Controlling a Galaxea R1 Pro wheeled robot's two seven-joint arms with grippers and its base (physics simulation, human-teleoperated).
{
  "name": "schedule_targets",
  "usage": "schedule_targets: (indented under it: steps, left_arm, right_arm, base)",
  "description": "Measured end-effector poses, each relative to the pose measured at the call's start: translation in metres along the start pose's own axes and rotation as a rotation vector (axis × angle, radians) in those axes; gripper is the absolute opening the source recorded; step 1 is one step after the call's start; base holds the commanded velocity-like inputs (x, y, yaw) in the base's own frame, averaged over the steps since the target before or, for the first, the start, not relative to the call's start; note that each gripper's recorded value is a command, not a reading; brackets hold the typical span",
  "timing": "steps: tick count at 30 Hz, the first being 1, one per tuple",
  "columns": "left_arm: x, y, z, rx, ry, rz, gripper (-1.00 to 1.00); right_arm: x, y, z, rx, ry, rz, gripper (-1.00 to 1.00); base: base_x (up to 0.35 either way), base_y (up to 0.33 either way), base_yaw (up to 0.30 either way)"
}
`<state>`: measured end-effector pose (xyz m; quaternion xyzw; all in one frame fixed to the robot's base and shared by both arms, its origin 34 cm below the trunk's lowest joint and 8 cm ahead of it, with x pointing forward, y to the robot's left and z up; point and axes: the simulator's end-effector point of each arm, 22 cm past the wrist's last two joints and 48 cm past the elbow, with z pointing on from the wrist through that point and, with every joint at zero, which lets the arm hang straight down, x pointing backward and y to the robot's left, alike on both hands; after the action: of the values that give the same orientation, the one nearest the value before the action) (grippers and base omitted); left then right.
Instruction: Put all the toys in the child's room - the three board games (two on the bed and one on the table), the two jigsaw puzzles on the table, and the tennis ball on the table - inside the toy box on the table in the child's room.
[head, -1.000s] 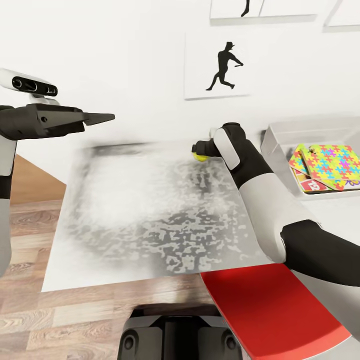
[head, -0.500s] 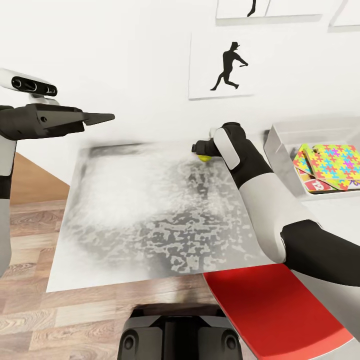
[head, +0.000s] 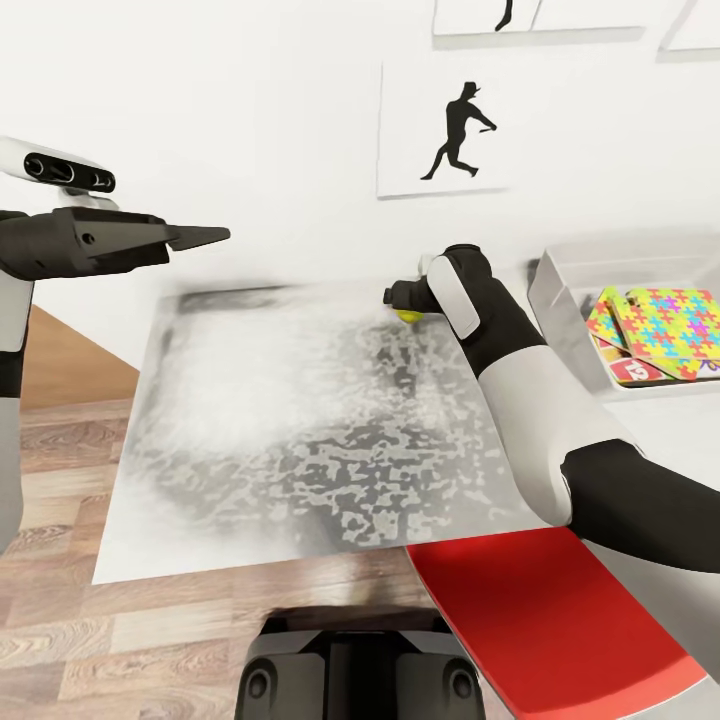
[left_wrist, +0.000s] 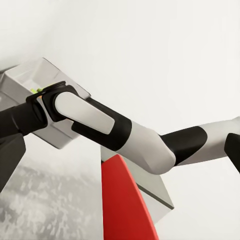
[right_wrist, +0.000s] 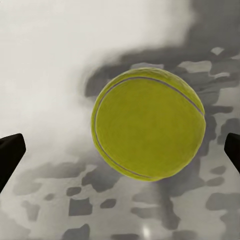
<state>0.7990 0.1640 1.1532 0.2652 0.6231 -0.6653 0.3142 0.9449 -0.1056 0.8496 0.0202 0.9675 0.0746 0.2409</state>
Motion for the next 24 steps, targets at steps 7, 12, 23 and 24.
schedule_targets:
  steps: [7, 12, 23, 24]
  left_arm:
    - [0.001, 0.0014, -0.0004, -0.001, 0.0, -0.002, 1.0]
    - [0.0018, 0.0028, -0.0005, -0.001, 0.0, -0.005, 1.0]
    - [0.0057, 0.0075, -0.0003, -0.001, 0.001, -0.014, 1.0]
    - [0.0063, 0.0081, -0.0004, -0.001, 0.001, -0.015, 1.0]
  right_arm:
    - [0.0012, -0.0003, 0.0016, 0.0, 0.002, 0.0, 1.0]
    - [0.0021, -0.0006, 0.0029, 0.0, 0.004, 0.001, 1.0]
    - [0.0058, -0.0017, 0.008, 0.002, 0.011, 0.001, 1.0]
    - [0.0059, -0.0017, 0.0086, 0.001, 0.011, 0.001, 1.0]
  base:
    - [0.018, -0.018, 0.0]
    - [0.013, -0.013, 0.0]
    - [0.002, -0.002, 0.0]
    - [0.0, 0.0, 0.0]
